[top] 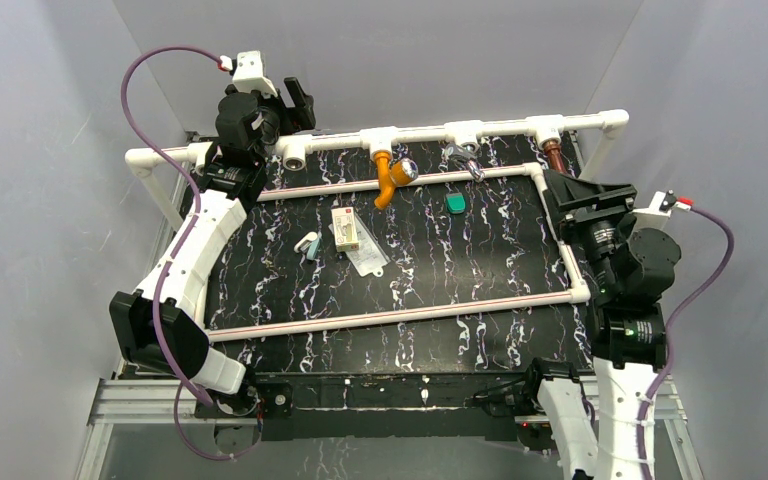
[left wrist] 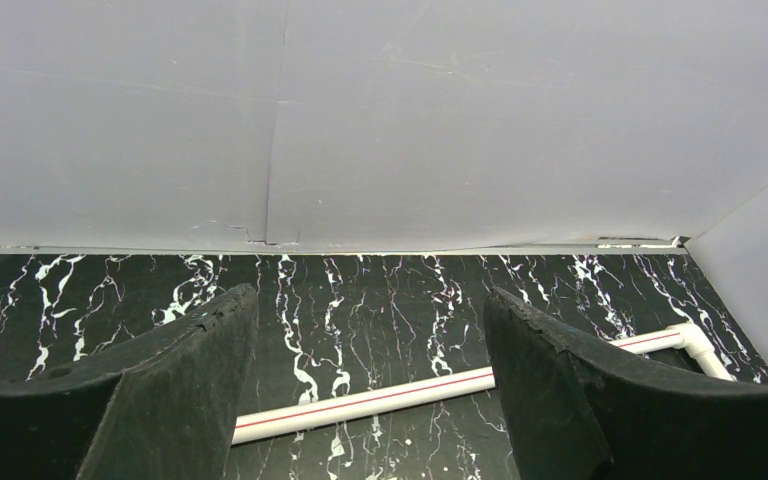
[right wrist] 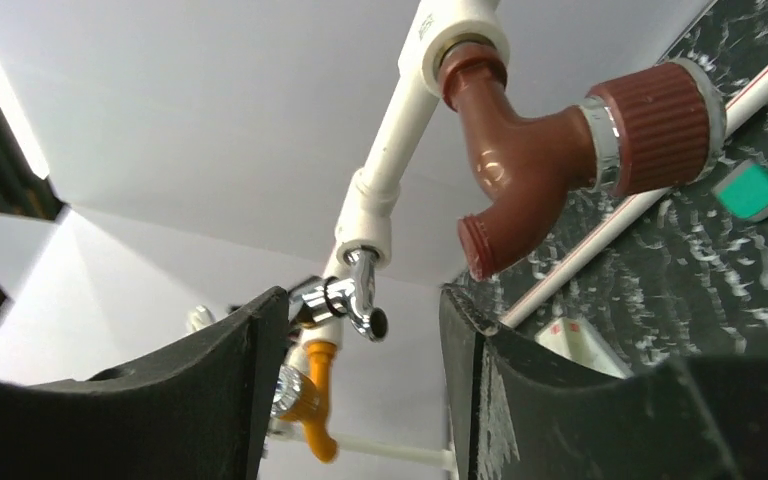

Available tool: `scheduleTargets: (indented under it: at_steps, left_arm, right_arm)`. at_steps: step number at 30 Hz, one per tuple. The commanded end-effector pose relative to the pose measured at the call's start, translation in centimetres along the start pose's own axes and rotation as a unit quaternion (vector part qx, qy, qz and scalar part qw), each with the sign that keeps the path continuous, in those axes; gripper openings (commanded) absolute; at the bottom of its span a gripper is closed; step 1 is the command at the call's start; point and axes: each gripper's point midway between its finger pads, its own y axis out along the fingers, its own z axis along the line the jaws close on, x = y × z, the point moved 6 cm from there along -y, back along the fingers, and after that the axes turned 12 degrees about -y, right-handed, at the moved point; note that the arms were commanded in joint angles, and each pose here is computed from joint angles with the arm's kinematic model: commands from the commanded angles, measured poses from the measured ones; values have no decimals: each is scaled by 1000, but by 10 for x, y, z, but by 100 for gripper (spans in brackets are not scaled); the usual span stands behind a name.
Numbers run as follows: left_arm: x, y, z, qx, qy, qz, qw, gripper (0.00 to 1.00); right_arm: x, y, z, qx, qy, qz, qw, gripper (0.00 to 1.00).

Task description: Install the water faucets

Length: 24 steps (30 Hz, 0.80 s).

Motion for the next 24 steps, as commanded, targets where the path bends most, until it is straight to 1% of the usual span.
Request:
scheduleTargets:
  at_steps: [1, 3, 6, 10, 14, 15, 19, 22, 24]
  left_arm:
    - [-128, 2, 62, 107, 35, 222, 969, 79]
    - [-129, 2, 63, 108, 35, 222, 968, 79]
    - [-130, 3, 63, 107, 35, 224, 968, 79]
    - [-129, 2, 63, 107, 35, 223, 968, 79]
    - [-130, 3, 63, 107, 35, 224, 968, 79]
    - [-131, 3, 63, 107, 35, 224, 968, 79]
    - [-131, 4, 62, 104, 32, 226, 968, 79]
    - [-133, 4, 62, 104, 31, 227, 968, 79]
    - [-133, 4, 62, 102, 30, 228, 968, 79]
  right_arm:
    - [-1, -12, 10, 14, -146, 33, 989, 65]
    - [0, -16, 11, 9, -196, 41, 980, 66]
    - [6, -23, 17, 12, -280, 43, 959, 66]
    - [20, -32, 24, 18, -406, 20, 913, 65]
    - [35, -34, 21, 12, -532, -9, 846, 65]
    - [37, -33, 18, 10, -566, -10, 824, 65]
    - [42, -26, 11, 16, -652, -13, 758, 69]
    - [43, -17, 9, 32, -693, -13, 720, 72]
    - [40, -10, 10, 57, -711, -9, 700, 73]
